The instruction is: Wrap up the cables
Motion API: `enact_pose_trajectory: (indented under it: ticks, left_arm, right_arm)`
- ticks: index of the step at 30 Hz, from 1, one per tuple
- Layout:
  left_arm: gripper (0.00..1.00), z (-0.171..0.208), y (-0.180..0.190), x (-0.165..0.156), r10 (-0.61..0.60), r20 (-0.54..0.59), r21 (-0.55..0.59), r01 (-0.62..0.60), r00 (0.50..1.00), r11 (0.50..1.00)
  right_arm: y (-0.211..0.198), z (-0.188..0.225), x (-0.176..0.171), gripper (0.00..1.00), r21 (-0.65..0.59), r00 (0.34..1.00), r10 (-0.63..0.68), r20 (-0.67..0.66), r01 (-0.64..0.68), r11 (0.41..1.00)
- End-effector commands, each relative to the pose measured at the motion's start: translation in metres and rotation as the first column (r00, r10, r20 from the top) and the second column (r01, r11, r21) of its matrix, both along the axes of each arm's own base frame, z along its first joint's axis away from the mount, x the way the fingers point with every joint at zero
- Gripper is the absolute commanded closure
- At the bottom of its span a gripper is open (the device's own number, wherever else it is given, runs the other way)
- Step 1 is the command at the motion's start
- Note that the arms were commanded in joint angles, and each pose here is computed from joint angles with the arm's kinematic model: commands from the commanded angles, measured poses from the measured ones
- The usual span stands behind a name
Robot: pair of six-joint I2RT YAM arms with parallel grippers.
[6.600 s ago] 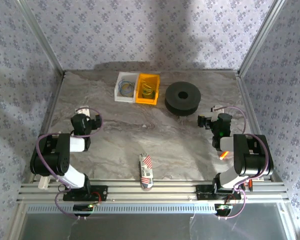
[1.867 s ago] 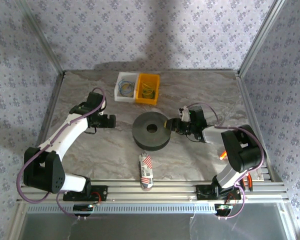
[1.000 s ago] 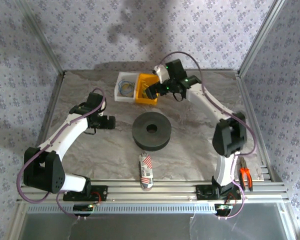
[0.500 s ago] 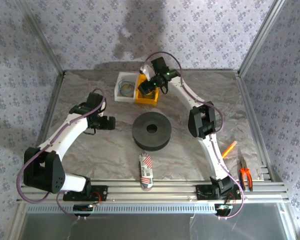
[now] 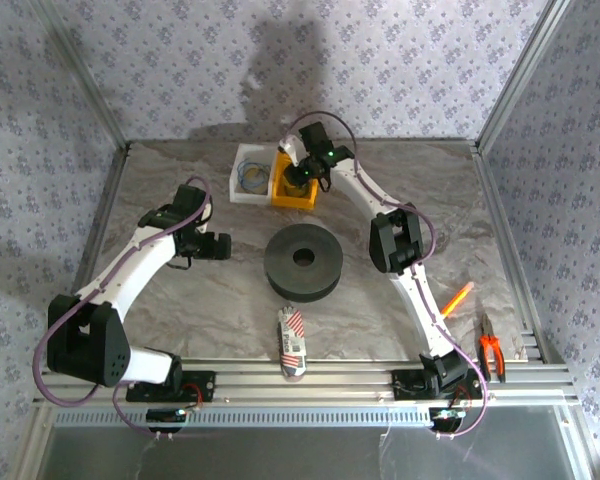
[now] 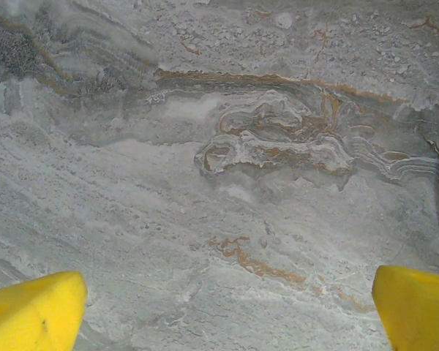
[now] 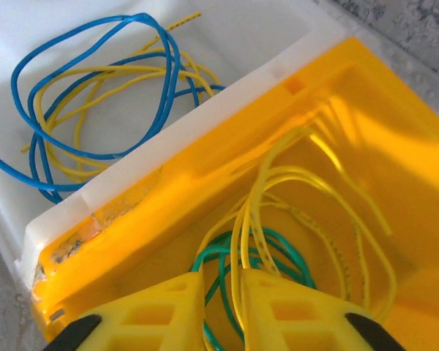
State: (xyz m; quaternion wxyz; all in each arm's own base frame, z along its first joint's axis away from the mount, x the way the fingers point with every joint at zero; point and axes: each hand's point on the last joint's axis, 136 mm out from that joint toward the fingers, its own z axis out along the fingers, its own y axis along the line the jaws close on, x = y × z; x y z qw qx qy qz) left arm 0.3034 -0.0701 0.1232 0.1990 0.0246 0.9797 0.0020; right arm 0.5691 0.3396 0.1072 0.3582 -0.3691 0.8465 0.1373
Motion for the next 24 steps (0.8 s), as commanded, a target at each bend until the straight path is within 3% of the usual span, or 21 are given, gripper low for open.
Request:
enact_pose_trajectory:
  ticks: [1,5,18,24]
  left_arm:
    - [0.00,0.018,-0.004,-0.001,-0.026,0.025,-0.014,0.026,0.999,1.000]
    - [0.00,0.019,-0.006,0.000,-0.027,0.026,-0.022,0.027,0.999,0.999]
    - [0.00,0.020,-0.007,0.001,-0.026,0.031,-0.032,0.027,0.999,0.999]
    - [0.00,0.020,-0.007,-0.001,-0.026,0.038,-0.039,0.027,0.999,0.999]
  right_arm:
    - [0.000,0.021,0.009,0.87,0.004,0.998,-0.013,0.065,0.013,1.000]
    - [0.000,0.039,0.008,1.00,0.000,0.995,-0.007,0.102,0.007,1.000]
    - [-0.006,0.116,-0.004,1.00,0.005,0.973,0.003,0.230,-0.004,1.000]
    - [-0.009,0.117,-0.006,1.00,0.002,0.974,0.008,0.228,-0.009,1.000]
